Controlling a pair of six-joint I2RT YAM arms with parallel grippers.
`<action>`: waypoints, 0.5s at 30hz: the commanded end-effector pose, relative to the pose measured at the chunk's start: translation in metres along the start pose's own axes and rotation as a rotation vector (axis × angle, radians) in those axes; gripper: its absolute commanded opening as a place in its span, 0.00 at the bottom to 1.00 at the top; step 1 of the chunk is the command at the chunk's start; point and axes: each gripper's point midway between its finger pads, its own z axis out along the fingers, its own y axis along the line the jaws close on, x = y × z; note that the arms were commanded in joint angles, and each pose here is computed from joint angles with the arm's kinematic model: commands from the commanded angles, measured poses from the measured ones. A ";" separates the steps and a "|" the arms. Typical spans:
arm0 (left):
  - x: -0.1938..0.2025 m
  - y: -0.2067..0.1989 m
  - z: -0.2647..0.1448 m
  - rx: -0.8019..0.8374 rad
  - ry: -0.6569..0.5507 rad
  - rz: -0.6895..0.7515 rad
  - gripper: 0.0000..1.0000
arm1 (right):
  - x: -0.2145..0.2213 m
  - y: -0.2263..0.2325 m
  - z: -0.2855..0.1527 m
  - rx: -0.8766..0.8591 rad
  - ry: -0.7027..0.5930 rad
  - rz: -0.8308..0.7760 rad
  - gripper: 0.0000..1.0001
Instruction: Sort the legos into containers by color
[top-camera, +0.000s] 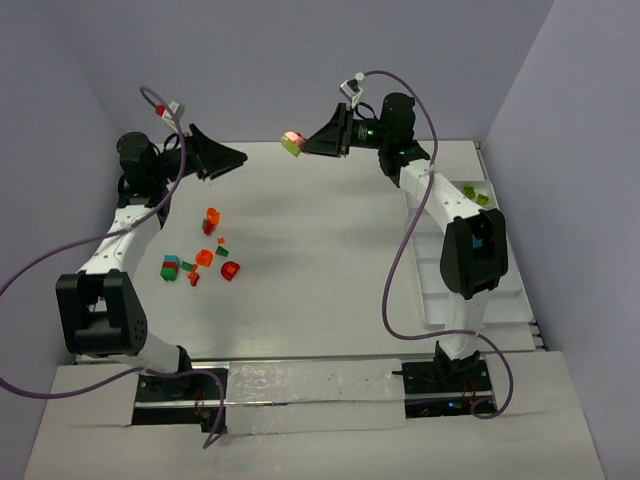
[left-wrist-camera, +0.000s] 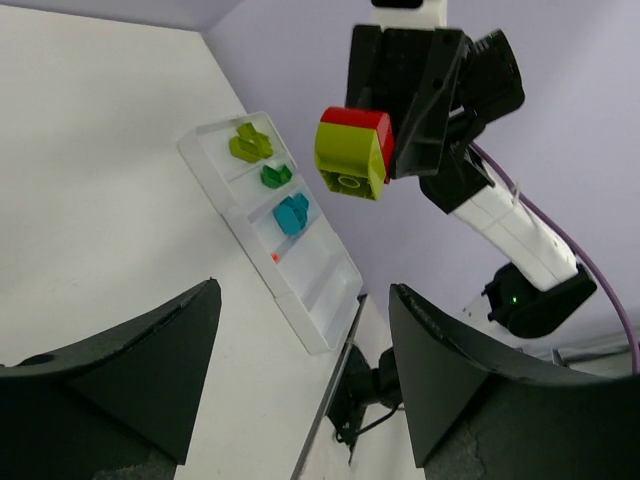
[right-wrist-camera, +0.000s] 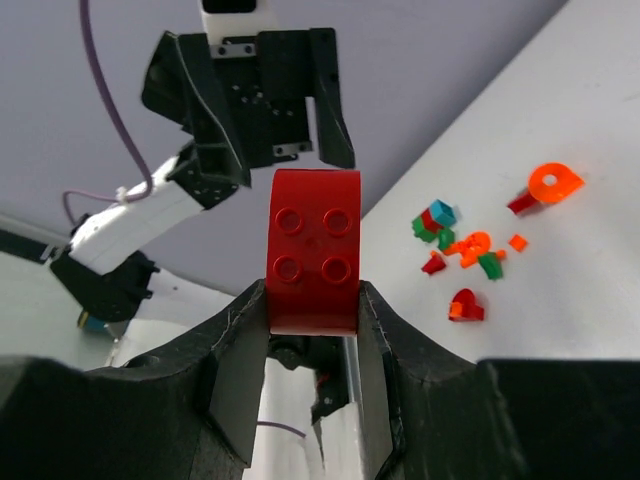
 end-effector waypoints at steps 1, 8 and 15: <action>0.013 -0.042 0.016 0.174 0.062 0.182 0.76 | -0.002 0.058 -0.002 -0.152 0.022 -0.121 0.00; 0.022 -0.063 0.031 0.326 0.081 0.191 0.74 | 0.008 0.074 0.002 -0.199 0.061 -0.147 0.00; 0.019 -0.070 0.041 0.364 0.069 0.197 0.74 | 0.013 0.077 0.003 -0.195 0.070 -0.154 0.00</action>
